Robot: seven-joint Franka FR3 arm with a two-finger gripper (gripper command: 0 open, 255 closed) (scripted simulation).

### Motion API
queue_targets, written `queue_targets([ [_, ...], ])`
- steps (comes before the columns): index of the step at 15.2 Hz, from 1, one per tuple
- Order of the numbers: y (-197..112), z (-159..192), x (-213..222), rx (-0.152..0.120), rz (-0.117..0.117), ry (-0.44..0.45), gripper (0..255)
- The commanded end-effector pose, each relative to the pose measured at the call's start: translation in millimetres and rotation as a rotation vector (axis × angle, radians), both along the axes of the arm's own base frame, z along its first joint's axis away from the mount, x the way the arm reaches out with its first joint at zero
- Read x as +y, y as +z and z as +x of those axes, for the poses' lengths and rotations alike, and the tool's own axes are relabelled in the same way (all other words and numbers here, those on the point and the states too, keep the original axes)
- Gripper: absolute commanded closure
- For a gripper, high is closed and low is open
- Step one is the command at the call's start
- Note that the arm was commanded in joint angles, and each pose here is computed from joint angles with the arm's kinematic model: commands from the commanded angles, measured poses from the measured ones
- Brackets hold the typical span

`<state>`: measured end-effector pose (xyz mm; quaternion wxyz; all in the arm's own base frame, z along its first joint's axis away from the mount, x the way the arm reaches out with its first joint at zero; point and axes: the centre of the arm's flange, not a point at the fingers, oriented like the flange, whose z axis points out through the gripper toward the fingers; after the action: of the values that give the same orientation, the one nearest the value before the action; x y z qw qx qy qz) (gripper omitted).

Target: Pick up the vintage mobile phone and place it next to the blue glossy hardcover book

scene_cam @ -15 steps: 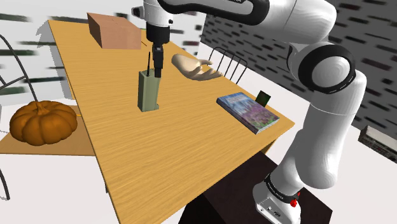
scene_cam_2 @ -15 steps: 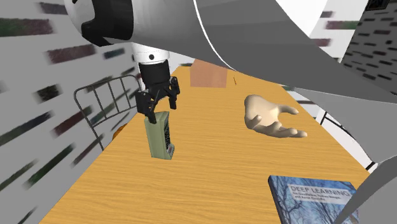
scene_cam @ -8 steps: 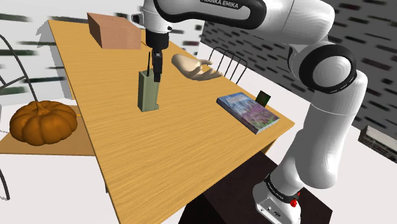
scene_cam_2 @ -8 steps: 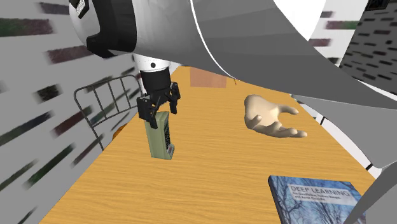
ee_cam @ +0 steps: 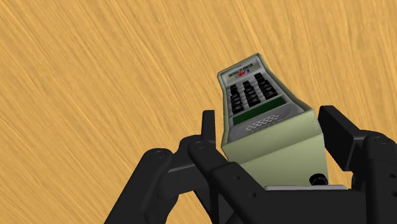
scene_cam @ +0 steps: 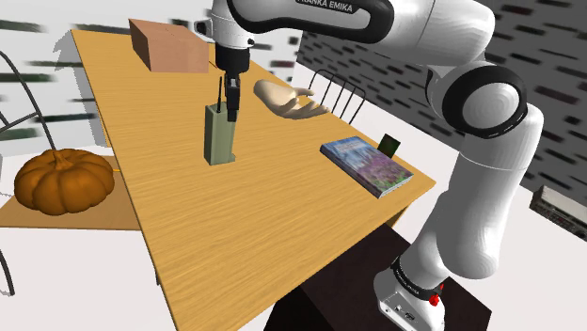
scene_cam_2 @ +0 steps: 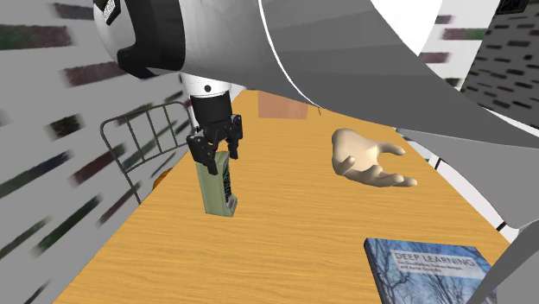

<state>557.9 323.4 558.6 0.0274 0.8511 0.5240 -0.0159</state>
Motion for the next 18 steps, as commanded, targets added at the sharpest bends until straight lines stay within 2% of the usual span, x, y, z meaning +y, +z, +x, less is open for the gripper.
queue_targets([
  [1,0,0,0,0.0,0.0,0.0,255],
  [6,0,0,0,0.0,0.0,0.0,255],
  [18,63,0,0,0.0,0.0,0.0,255],
])
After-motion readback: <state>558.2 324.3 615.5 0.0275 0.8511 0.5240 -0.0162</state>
